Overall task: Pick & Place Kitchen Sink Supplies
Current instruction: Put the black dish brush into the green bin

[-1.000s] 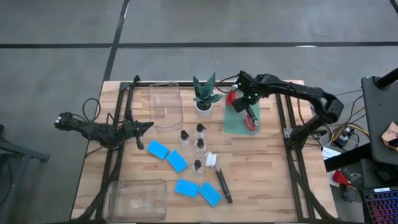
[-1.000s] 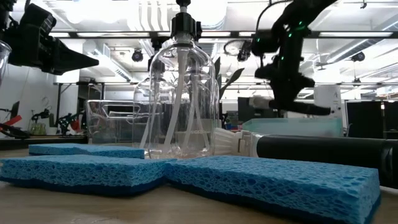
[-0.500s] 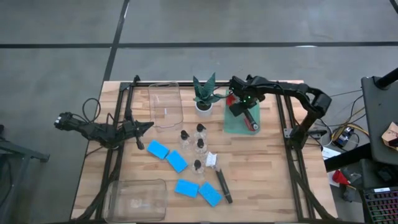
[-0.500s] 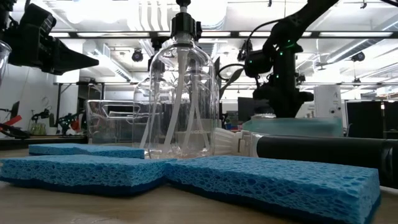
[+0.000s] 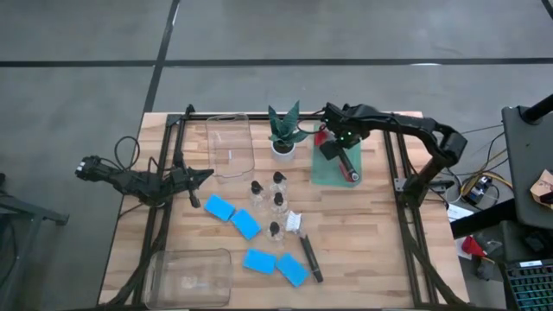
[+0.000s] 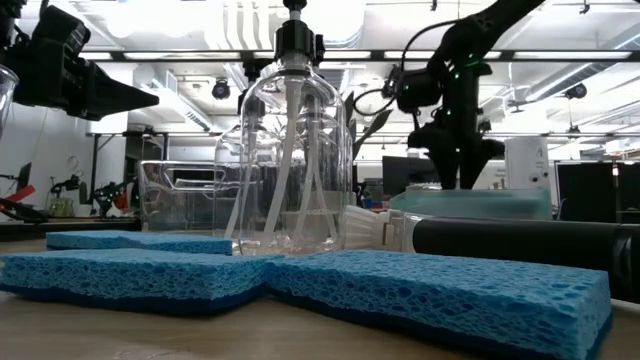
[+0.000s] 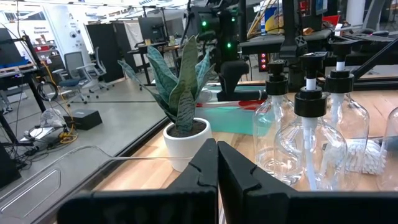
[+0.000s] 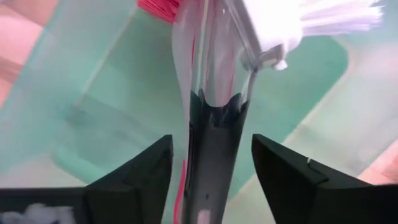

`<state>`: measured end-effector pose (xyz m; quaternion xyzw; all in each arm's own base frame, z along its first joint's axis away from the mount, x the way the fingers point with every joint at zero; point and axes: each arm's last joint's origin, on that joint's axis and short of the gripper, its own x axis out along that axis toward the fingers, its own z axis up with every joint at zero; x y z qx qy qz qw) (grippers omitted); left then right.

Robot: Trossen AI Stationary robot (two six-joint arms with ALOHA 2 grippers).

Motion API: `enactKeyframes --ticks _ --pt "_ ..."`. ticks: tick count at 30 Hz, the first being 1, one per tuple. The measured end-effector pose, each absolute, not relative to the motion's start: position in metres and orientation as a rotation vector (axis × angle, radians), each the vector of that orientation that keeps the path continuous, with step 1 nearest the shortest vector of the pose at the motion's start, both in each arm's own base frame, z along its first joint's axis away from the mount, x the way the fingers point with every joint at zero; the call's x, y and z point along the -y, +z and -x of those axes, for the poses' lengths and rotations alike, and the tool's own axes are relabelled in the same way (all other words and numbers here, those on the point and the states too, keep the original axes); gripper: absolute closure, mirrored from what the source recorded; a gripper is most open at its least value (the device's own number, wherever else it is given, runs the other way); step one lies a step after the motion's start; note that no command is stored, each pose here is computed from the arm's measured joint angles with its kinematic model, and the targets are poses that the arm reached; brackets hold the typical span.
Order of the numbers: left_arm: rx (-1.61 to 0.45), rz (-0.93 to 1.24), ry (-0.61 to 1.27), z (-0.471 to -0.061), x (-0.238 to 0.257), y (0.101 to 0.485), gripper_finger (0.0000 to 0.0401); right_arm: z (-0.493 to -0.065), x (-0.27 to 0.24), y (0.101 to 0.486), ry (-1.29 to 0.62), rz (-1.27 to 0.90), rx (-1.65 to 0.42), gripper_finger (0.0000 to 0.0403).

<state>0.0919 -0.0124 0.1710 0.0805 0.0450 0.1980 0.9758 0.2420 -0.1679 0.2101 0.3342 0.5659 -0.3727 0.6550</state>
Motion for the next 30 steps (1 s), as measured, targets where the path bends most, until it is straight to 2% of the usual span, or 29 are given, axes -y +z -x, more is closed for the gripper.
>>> enactKeyframes --ticks 5,11,23,30 --pt "-0.091 -0.162 0.399 -0.092 0.012 0.171 0.0401 -0.238 0.157 0.228 -0.815 -0.792 -1.222 0.0158" --pt "-0.091 -0.162 0.399 -0.092 0.012 0.171 0.0401 -0.244 0.132 0.244 -0.765 -0.788 -1.169 0.0145" --pt "-0.091 -0.162 0.399 -0.092 0.012 0.171 0.0401 -0.267 0.042 0.252 -0.613 -0.738 -1.204 0.0158" --pt "-0.091 -0.163 0.399 -0.092 0.012 0.171 0.0401 -0.281 -0.017 0.246 -0.59 -0.733 -1.171 0.0153"
